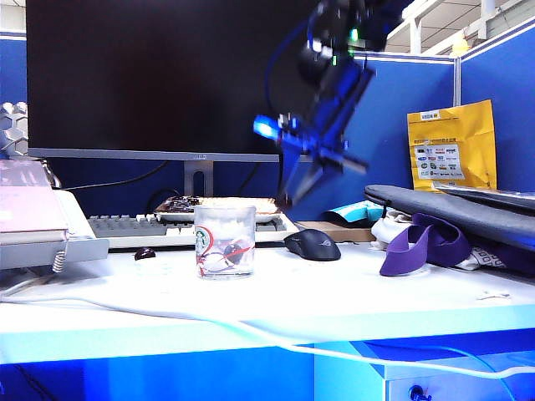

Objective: Pick up the cherry on the right side of the glass and put it inside the glass.

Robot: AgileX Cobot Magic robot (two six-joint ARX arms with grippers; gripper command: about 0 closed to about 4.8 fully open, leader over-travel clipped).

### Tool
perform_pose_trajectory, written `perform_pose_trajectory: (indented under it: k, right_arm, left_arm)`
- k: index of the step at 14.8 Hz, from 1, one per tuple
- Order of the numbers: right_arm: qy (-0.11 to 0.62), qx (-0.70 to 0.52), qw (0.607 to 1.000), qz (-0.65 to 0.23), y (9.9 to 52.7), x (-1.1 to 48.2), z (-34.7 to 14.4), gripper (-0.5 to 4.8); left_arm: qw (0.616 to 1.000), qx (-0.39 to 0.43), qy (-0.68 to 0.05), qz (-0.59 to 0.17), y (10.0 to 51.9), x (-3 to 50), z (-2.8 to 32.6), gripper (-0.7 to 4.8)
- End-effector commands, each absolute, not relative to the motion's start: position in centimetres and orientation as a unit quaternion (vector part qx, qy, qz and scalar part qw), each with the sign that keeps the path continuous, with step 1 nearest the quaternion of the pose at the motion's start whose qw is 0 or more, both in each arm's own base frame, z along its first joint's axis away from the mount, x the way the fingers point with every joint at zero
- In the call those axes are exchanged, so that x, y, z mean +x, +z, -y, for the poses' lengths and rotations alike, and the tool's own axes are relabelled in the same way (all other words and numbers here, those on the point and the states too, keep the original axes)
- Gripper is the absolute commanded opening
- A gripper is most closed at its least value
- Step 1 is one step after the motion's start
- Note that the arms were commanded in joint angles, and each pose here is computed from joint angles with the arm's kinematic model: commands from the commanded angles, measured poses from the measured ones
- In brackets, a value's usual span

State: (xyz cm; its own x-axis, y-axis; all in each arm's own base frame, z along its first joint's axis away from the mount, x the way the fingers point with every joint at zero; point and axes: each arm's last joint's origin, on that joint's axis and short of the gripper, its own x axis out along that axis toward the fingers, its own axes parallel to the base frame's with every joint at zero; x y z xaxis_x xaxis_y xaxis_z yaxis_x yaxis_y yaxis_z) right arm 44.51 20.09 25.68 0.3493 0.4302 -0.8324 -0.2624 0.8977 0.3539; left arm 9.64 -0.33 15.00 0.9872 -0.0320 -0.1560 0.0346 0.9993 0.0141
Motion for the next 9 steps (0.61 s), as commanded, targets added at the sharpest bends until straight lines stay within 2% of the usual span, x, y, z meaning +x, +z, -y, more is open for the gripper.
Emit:
perform_pose_trajectory:
  k: [1, 4, 6, 9]
  right_arm:
    - [0.249, 0.081, 0.815, -0.517, 28.9, 44.0, -20.2, 1.34]
    - [0.299, 0.107, 0.796, -0.516, 31.3, 43.3, -20.2, 1.34]
    - [0.339, 0.129, 0.771, -0.524, 31.6, 43.0, -20.4, 1.34]
    - [0.356, 0.113, 0.761, -0.530, 31.4, 42.2, -21.7, 1.35]
  left_arm:
    - [0.996, 0.010, -0.018, -0.083, 14.9, 9.6, 0.3, -0.05]
    - [0.996, 0.010, -0.018, -0.083, 14.9, 9.6, 0.3, -0.05]
    - [0.996, 0.010, -0.018, -0.083, 14.9, 9.6, 0.3, -0.05]
    - [0.996, 0.010, -0.018, -0.083, 14.9, 9.6, 0.3, -0.05]
